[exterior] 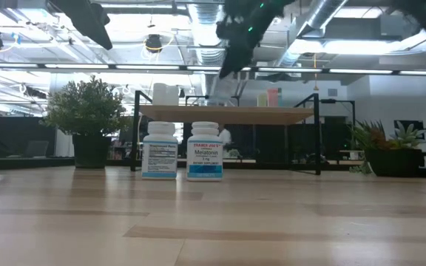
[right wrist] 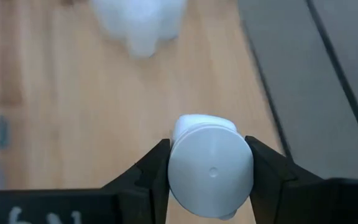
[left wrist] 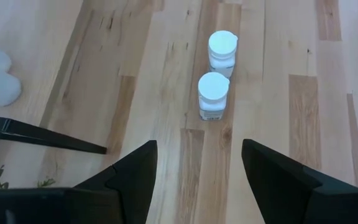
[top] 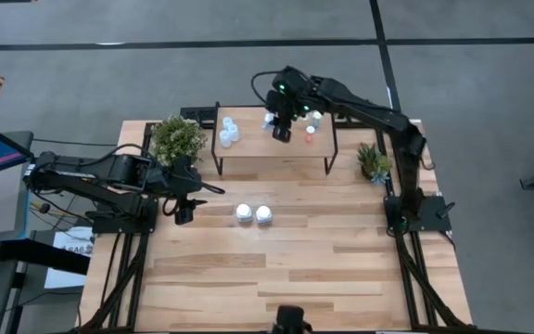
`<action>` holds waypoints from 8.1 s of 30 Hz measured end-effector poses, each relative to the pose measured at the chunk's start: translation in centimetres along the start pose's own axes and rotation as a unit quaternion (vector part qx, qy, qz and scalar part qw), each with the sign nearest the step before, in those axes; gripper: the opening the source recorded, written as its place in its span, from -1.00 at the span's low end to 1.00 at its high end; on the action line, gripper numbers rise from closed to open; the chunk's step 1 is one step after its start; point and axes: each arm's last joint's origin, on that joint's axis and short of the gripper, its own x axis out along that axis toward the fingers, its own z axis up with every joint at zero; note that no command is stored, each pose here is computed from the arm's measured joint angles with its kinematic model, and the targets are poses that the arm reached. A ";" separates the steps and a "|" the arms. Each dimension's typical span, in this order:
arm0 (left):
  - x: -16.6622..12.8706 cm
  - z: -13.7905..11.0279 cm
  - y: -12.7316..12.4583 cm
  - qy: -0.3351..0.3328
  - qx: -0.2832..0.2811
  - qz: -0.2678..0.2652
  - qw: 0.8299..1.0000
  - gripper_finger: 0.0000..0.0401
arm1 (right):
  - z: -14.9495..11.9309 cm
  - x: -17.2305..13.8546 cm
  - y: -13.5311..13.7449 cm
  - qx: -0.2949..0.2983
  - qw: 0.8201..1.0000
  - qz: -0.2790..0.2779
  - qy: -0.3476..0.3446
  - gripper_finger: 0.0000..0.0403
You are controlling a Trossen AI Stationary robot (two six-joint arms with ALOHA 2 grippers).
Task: Pick and place medicine bottles onto shelf by color
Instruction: Put the right white blue pill bottle on the shelf, then put the left white blue pill bottle on the shelf
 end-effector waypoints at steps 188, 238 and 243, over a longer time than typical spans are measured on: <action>20.4 3.5 -2.2 0.198 0.045 -0.033 0.979 -0.09 | -15.0 -17.7 18.4 0.136 0.981 0.132 0.050 0.27; 11.6 16.6 15.1 0.099 -0.088 0.116 0.984 -0.31 | -14.7 -17.7 18.4 0.132 0.981 0.136 0.035 0.27; 12.4 17.1 15.3 0.112 -0.087 0.099 0.985 -0.31 | -14.7 -17.7 18.4 0.132 0.981 0.136 0.036 0.27</action>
